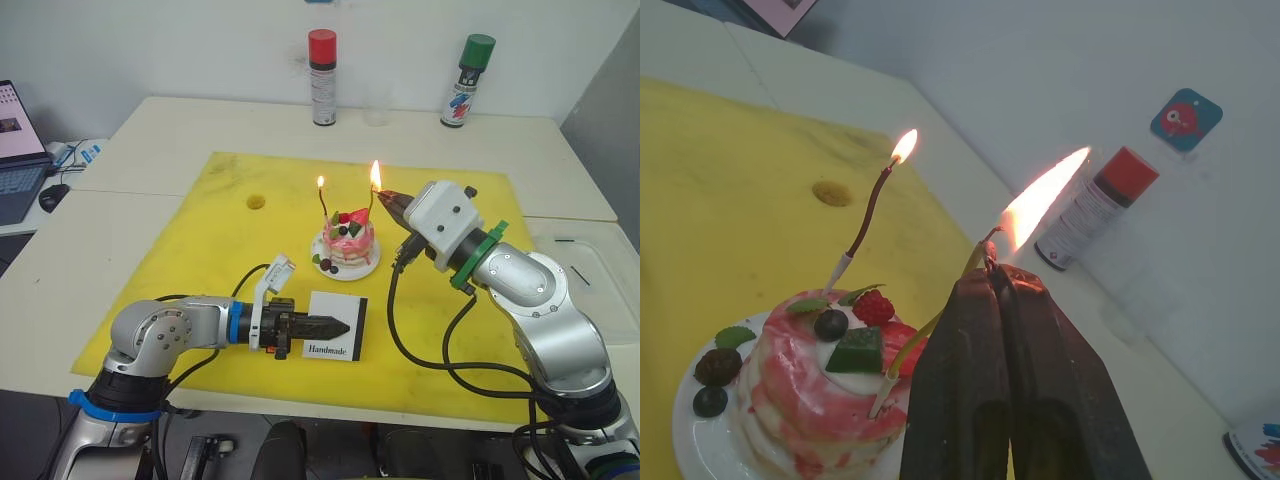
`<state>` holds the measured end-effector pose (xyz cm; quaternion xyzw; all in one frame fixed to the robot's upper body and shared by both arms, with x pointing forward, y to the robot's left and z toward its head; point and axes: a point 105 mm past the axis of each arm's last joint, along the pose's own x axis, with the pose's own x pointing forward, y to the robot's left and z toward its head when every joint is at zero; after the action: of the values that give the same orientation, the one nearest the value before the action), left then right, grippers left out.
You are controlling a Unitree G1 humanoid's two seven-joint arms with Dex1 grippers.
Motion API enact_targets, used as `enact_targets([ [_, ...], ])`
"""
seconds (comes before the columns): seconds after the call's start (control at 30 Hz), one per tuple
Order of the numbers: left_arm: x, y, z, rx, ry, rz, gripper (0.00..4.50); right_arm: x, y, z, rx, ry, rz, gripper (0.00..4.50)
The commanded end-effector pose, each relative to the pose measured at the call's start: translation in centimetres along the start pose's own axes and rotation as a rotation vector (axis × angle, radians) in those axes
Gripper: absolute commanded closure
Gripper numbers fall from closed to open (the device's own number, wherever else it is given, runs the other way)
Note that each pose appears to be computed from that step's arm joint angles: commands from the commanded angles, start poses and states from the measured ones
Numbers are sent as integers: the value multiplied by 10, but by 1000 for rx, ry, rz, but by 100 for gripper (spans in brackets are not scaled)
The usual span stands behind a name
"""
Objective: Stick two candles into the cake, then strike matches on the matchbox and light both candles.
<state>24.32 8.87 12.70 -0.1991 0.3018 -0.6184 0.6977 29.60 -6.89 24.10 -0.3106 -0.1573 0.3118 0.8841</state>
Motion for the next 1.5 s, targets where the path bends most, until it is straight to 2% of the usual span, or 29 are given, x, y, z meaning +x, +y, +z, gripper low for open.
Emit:
enact_targets([
  [0.03,-2,-6,7,27,-11,-21,450,-7,-11,15,-26,-57,-50,448],
  [0.2,-2,-5,6,25,-12,-20,450,-26,-42,9,-49,-16,-157,448],
  [0.3,-1,-5,5,23,-13,-21,450,-40,-53,-5,-12,46,-225,448],
  [0.73,-1,-2,5,21,-29,-10,450,-138,-119,-114,254,473,-646,448],
  [1.0,1,-1,5,20,-42,-1,450,-184,-132,-169,519,687,-844,448],
  [1.3,2,0,5,16,-55,11,450,-209,-128,-197,731,764,-1005,448],
  [1.4,1,1,5,13,-58,17,450,-212,-126,-199,769,760,-1042,387],
  [1.5,-1,1,4,9,-57,19,450,-210,-128,-193,796,706,-1073,285],
])
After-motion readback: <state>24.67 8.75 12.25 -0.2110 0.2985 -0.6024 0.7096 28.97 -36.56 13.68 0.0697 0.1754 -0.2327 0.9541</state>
